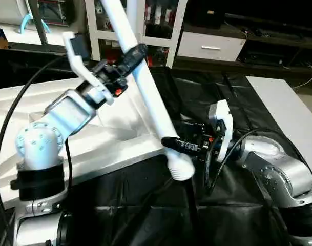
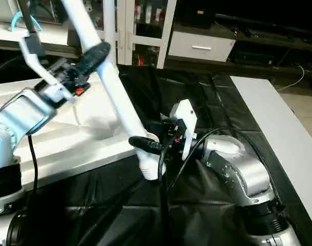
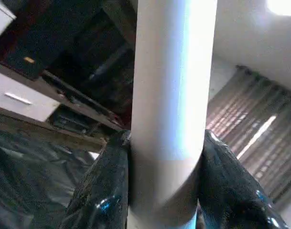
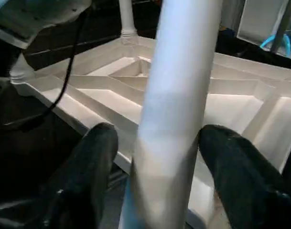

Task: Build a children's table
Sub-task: Insert table leg to table base

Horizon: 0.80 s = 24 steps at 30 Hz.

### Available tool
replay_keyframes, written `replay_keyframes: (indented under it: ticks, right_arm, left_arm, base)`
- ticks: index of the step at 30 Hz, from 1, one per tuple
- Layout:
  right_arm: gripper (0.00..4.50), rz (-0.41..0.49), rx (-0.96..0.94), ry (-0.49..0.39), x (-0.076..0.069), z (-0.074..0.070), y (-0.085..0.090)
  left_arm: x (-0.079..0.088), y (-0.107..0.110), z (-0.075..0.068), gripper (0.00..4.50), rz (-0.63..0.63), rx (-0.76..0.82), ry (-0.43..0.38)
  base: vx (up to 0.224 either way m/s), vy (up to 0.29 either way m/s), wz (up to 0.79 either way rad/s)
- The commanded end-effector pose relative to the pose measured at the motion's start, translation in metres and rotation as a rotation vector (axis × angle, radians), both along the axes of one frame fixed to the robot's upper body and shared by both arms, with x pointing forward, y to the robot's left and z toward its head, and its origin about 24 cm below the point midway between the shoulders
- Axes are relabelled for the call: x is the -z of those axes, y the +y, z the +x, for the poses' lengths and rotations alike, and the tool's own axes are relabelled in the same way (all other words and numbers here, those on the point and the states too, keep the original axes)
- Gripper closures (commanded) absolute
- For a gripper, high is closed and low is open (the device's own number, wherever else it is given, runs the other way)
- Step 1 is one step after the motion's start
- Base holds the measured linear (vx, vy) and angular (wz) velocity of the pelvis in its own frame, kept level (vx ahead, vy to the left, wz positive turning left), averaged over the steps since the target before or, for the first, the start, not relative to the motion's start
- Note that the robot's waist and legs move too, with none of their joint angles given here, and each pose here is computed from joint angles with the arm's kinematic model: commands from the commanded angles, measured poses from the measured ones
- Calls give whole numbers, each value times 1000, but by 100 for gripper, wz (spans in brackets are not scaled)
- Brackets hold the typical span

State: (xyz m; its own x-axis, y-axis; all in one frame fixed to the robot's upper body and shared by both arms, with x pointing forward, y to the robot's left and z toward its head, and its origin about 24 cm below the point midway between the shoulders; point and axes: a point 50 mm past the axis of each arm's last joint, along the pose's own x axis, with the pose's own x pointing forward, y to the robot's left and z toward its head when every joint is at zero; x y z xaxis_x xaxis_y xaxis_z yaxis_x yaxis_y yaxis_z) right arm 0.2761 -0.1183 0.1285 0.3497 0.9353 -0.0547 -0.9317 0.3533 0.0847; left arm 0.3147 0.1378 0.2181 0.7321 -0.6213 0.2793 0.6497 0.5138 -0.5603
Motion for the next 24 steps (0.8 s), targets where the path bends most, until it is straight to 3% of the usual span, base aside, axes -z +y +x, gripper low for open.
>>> replay_keyframes:
  ticks: [1,4,9,13,19,24]
  right_arm:
    - [123,-31,57,-42,-6,8,-1]
    - [92,-55,116,-38,-8,15,6]
    - [56,-151,314,36,-3,35,16]
    - [54,-241,421,52,5,47,21]
    - [54,-196,392,157,8,46,38]
    - [54,-193,369,189,9,44,41]
  left_arm:
    - [-8,-11,3,288,49,-26,-18]
    - [-17,-18,5,289,92,-80,-40]
    - [-30,-30,13,289,297,-225,-102]
    - [-38,-37,14,289,380,-309,-137]
    - [-49,-41,16,290,401,-377,-179]
    - [-51,-40,16,290,397,-390,-183]
  base:
    - [0,0,0]
    - [0,0,0]
    - [0,0,0]
    - [0,0,0]
    - [0,0,0]
    - [0,0,0]
